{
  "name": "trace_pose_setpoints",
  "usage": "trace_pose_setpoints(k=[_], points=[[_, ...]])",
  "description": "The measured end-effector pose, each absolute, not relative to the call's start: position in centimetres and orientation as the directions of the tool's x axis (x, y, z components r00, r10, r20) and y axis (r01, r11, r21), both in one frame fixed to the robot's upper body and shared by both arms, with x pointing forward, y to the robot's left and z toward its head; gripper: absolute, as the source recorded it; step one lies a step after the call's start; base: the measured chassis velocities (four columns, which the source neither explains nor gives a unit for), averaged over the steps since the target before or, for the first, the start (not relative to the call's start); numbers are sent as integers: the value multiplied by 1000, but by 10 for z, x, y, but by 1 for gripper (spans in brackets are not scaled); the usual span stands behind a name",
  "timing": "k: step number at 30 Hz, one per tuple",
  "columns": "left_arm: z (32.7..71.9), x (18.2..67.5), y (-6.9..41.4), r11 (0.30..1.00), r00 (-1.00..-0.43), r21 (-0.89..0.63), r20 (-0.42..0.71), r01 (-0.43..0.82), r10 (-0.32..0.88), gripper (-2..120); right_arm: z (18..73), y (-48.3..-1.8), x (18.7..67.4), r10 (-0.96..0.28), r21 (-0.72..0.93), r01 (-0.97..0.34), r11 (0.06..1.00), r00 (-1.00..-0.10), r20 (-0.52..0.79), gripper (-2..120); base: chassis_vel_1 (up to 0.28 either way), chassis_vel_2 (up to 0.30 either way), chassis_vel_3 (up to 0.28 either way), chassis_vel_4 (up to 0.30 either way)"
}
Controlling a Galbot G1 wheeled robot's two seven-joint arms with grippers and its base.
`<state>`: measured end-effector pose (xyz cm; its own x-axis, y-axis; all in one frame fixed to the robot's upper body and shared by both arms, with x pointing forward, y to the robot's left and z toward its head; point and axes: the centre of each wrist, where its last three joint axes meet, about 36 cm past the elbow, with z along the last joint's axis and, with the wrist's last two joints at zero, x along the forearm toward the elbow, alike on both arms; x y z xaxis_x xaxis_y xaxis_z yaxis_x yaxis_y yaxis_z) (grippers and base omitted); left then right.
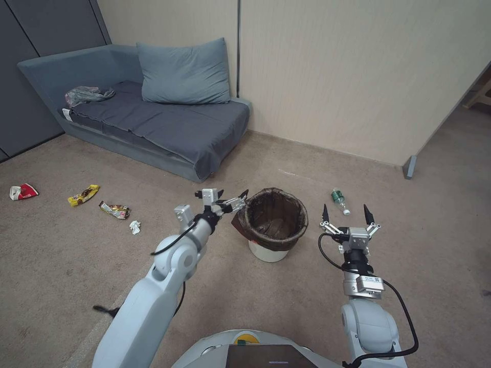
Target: Pick up the trash bin, then pick up the garbage from the floor and place it into the trash bin.
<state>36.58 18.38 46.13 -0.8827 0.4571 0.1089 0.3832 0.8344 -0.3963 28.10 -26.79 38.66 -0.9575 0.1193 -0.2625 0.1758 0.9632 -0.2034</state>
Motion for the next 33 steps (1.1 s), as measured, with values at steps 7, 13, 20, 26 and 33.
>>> trace_pose_setpoints(k=[7, 13, 20, 26, 33], points=[[459, 379, 179, 820, -872, -421, 123, 387, 474, 99, 386, -268, 280, 123, -207, 179, 962, -958, -258, 100, 0, 0, 0, 0], [457, 398, 170, 806, -858, -447, 143, 389, 493, 97, 385, -268, 279, 130, -209, 186, 960, -958, -257, 100, 0, 0, 0, 0], [445, 427, 157, 818, -856, -466, 209, 338, 473, 97, 386, -269, 277, 139, -211, 196, 958, -956, -258, 100, 0, 0, 0, 0], [434, 440, 148, 810, -836, -485, 249, 329, 489, 97, 386, -272, 277, 142, -217, 200, 955, -956, -256, 100, 0, 0, 0, 0], [420, 450, 136, 828, -814, -461, 315, 318, 488, 97, 387, -272, 279, 143, -214, 201, 956, -955, -261, 100, 0, 0, 0, 0]])
